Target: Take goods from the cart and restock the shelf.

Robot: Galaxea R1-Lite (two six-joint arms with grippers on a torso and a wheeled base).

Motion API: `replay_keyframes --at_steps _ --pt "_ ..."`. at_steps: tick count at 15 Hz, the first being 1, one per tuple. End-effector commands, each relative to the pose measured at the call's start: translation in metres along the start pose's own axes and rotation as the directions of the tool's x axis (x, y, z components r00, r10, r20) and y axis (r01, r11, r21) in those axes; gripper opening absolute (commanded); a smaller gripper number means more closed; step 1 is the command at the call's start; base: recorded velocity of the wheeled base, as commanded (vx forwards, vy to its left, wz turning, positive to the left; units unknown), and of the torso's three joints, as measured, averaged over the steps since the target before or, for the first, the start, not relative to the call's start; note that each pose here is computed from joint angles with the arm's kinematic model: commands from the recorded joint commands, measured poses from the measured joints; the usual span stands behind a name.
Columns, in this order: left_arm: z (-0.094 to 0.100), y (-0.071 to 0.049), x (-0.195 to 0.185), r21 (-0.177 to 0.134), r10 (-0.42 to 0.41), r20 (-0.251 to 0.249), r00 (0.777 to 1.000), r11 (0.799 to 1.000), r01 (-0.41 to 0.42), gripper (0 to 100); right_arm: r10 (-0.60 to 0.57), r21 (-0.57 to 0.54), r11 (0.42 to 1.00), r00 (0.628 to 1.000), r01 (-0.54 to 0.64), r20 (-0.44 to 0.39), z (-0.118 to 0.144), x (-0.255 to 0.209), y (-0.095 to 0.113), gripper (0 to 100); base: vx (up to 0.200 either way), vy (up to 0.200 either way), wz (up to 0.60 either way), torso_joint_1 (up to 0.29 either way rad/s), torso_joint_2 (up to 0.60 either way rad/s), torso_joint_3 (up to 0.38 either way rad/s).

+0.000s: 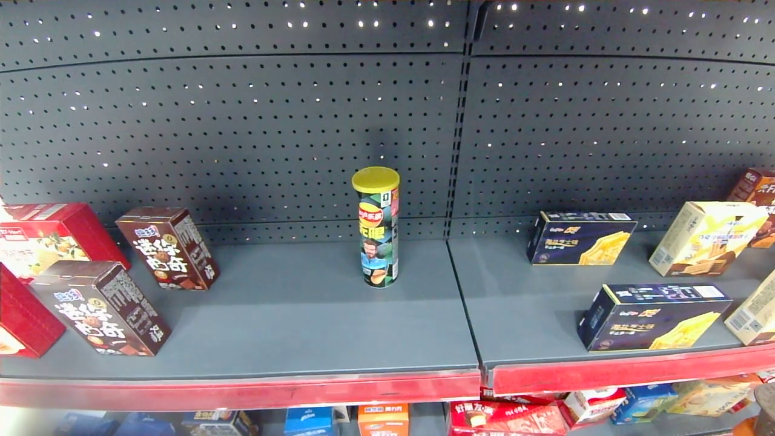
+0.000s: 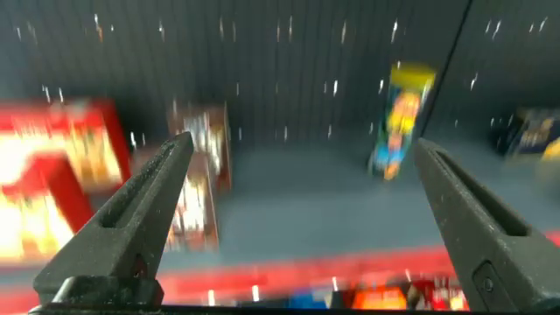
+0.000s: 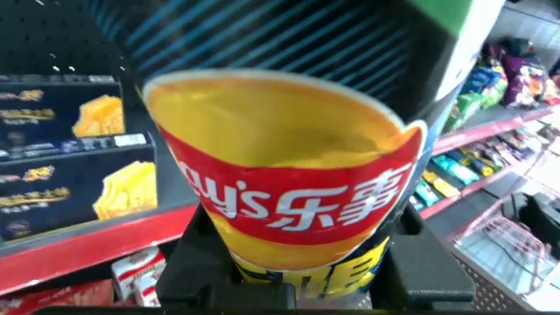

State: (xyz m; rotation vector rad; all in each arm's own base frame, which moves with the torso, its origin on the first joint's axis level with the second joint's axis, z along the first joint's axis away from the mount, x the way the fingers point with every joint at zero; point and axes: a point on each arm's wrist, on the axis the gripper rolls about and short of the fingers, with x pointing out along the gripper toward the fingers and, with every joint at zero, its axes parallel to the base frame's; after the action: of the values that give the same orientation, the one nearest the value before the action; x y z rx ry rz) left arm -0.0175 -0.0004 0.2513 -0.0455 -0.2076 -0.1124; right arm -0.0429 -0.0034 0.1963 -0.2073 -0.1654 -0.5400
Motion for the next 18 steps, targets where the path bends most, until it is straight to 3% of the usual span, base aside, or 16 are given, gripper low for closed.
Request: replay_keyframes --at_steps 1,2,3,5,6,8,9,11,15,18 --pt "0.028 0.001 0.048 0.042 -0.001 -0.075 0.997 0.999 0.004 100 0.036 0.011 0.999 0.999 -0.036 0.009 0.005 0.0 -0.003 0 0.0 0.0 0.0 0.0 0.0 0.0" --pt "0.032 0.002 0.061 0.091 0.0 -0.096 0.995 0.996 0.009 100 0.088 0.019 0.996 0.996 -0.088 0.012 0.005 0.002 -0.005 0 0.0 0.0 0.0 0.0 0.0 0.0" --pt "0.031 0.002 0.069 0.1 -0.001 -0.11 0.994 0.995 0.012 100 0.127 0.025 0.992 0.992 -0.127 0.028 0.008 0.003 -0.007 0 0.0 0.0 0.0 0.0 0.0 0.0" --pt "0.027 0.002 0.081 0.091 -0.038 -0.151 0.988 0.995 0.052 100 0.148 0.032 0.988 0.988 -0.149 0.031 0.024 0.01 -0.009 0 0.0 0.0 0.0 0.0 0.0 0.0" --pt "0.023 0.0 0.088 0.066 -0.099 -0.175 0.98 0.991 0.113 100 0.124 0.026 0.992 0.992 -0.124 0.02 0.033 0.015 -0.008 0 0.0 0.0 0.0 0.0 0.0 0.0" --pt "0.015 -0.001 0.11 -0.05 -0.139 -0.206 0.968 0.99 0.132 100 0.066 0.006 0.998 0.998 -0.065 -0.01 0.037 0.02 -0.004 0 0.0 0.0 0.0 0.0 0.0 0.0" --pt "0.01 -0.001 0.121 -0.07 -0.157 -0.196 0.968 0.987 0.145 100 0.05 0.001 0.999 0.999 -0.05 -0.017 0.037 0.021 -0.003 0 0.0 0.0 0.0 0.0 0.0 0.0" --pt "-0.003 -0.002 0.134 -0.075 -0.237 -0.207 0.949 0.971 0.226 100 -0.024 -0.013 1.0 0.999 0.023 -0.025 0.035 0.016 -0.002 0 0.0 0.0 0.0 0.0 0.0 0.0" --pt "-0.042 -0.01 0.154 -0.063 -0.384 -0.348 0.855 0.92 0.388 100 -0.03 -0.023 0.999 0.998 0.028 -0.059 0.021 -0.006 -0.007 0 0.0 0.0 0.0 0.0 0.0 0.0" --pt "-0.059 -0.012 0.166 -0.104 -0.435 -0.399 0.807 0.896 0.432 100 -0.025 -0.028 0.999 0.997 0.023 -0.067 0.009 -0.011 -0.006 0 0.0 0.0 0.0 0.0 0.0 0.0"
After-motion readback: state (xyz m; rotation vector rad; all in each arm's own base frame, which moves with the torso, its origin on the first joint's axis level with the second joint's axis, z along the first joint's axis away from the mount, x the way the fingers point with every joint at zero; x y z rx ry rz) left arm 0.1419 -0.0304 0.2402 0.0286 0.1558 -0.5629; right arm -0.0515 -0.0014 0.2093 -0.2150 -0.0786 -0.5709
